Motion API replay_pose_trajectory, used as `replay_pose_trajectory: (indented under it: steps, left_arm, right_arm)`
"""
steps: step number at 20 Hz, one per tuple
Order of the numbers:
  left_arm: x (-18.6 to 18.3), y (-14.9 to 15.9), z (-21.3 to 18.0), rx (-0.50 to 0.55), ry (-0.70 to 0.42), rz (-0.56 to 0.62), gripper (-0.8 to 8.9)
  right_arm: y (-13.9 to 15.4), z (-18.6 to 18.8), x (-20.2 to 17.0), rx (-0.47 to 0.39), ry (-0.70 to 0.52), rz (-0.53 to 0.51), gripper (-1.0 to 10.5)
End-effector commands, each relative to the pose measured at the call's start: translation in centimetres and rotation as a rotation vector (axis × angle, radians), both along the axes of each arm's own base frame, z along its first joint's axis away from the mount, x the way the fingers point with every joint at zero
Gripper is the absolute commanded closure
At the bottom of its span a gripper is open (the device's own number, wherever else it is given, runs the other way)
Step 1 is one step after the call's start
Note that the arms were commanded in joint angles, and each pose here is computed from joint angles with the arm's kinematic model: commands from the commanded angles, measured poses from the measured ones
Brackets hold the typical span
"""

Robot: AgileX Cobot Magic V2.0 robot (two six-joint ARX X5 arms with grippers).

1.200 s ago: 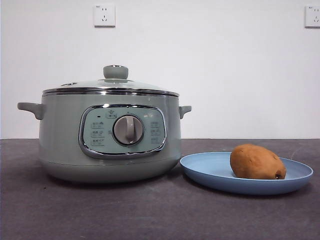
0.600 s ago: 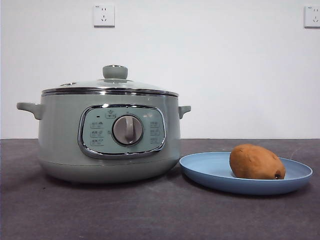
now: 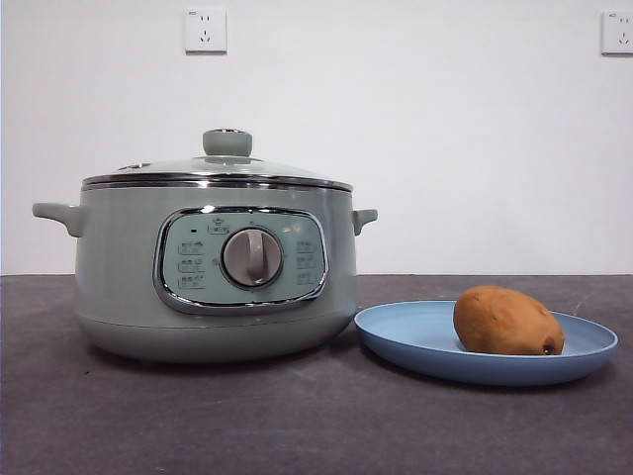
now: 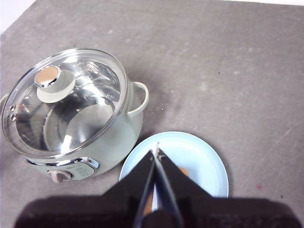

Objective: Take the potato out from the steamer,put the potato on the plate,close the lid

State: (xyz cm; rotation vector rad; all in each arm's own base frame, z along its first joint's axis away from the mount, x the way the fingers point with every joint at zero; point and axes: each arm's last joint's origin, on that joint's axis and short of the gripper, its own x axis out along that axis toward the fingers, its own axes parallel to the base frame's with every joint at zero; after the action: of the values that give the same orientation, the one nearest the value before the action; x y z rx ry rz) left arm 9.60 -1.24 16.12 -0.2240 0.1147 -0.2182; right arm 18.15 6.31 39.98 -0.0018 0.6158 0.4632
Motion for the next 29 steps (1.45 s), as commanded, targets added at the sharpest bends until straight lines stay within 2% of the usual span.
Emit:
replay_pose_trajectory:
  steps: [1,3,22,23,25,27,29]
  left_arm:
    - [-0.1,0.1,-0.9,-0.011,0.069,0.04,8.17]
    - [-0.2,0.2,-1.3,-0.005,0.11,0.051,8.17]
    - [-0.1,0.2,-1.3,-0.002,0.108,0.05,8.17]
    - [-0.1,0.2,-1.3,-0.002,0.108,0.049,8.17]
    - [-0.1,0.2,-1.3,-0.002,0.108,0.05,8.17]
    - [-0.1,0.2,-1.3,-0.002,0.108,0.049,8.17]
    - [-0.1,0.2,-1.3,-0.002,0.108,0.05,8.17]
  right_arm:
    - [0.0,0.1,0.0,0.007,-0.006,-0.005,9.5]
    - [0.0,0.1,0.0,0.007,-0.006,-0.005,9.5]
    - [-0.2,0.3,-0.4,-0.001,-0.015,-0.003,9.5]
    - [-0.6,0.4,-0.6,-0.061,-0.053,-0.012,9.5]
    - [-1.6,0.3,-0.3,-0.116,-0.078,-0.033,9.5]
    - [-2.9,-0.4,-0.1,-0.106,-0.089,-0.088,9.5]
    - [-3.9,-2.3,-0.4,-0.045,-0.125,-0.105,9.5]
